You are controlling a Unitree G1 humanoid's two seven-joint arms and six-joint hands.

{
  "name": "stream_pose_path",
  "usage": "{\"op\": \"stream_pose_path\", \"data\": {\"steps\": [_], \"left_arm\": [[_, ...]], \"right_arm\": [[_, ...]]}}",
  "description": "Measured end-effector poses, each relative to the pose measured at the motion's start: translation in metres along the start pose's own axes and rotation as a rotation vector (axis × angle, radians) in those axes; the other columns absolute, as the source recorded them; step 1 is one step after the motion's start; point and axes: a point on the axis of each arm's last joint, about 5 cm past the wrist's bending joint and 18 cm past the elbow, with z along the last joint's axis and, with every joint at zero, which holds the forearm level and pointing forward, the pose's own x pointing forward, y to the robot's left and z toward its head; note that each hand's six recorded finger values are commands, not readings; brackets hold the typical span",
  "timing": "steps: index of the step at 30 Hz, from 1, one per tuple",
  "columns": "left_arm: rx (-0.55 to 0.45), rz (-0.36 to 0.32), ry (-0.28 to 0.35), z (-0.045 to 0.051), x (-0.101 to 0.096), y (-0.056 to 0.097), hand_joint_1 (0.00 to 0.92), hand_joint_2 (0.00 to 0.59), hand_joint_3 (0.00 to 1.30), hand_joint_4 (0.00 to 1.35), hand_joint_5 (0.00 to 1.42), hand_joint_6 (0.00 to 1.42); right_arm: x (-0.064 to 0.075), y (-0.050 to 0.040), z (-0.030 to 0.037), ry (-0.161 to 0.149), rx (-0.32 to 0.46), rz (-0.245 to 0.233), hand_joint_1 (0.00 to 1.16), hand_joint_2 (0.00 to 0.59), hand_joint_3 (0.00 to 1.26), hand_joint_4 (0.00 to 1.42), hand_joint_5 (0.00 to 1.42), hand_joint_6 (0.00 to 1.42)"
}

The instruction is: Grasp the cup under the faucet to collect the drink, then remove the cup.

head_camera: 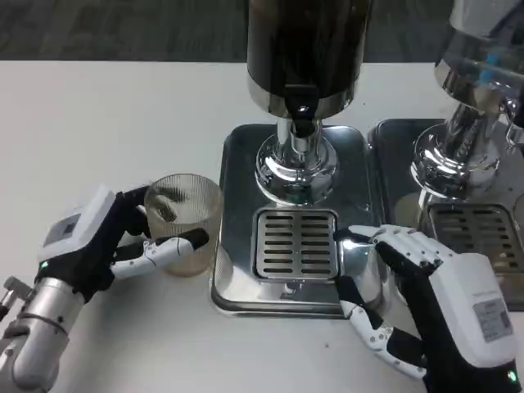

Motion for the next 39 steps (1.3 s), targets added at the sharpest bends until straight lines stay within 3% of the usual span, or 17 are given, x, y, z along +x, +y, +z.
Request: {"op": "stream_pose_path", "data": {"steps": [14,28,39], "left_arm": [[-0.019,0.082,0.009,-0.0032,-0.009,-0.006,0.168,0.189,0.47,0.55,0.69,0.70],[-0.028,0.115,0.026,-0.0080,-0.018,-0.005,0.173,0.199,0.48,0.58,0.72,0.75],[-0.041,0.141,-0.005,-0.0066,-0.019,-0.004,0.191,0.204,0.49,0.58,0.73,0.78]], "right_arm": [[0.003,-0.0007,-0.0004,-0.003,0.009,-0.010,0.45,0.435,0.42,0.41,0.37,0.49],[0.003,-0.0004,-0.0005,-0.004,0.014,-0.009,0.46,0.440,0.42,0.41,0.37,0.47],[-0.001,-0.0002,0.0000,0.006,0.017,-0.002,0.46,0.442,0.42,0.41,0.37,0.45]]}}
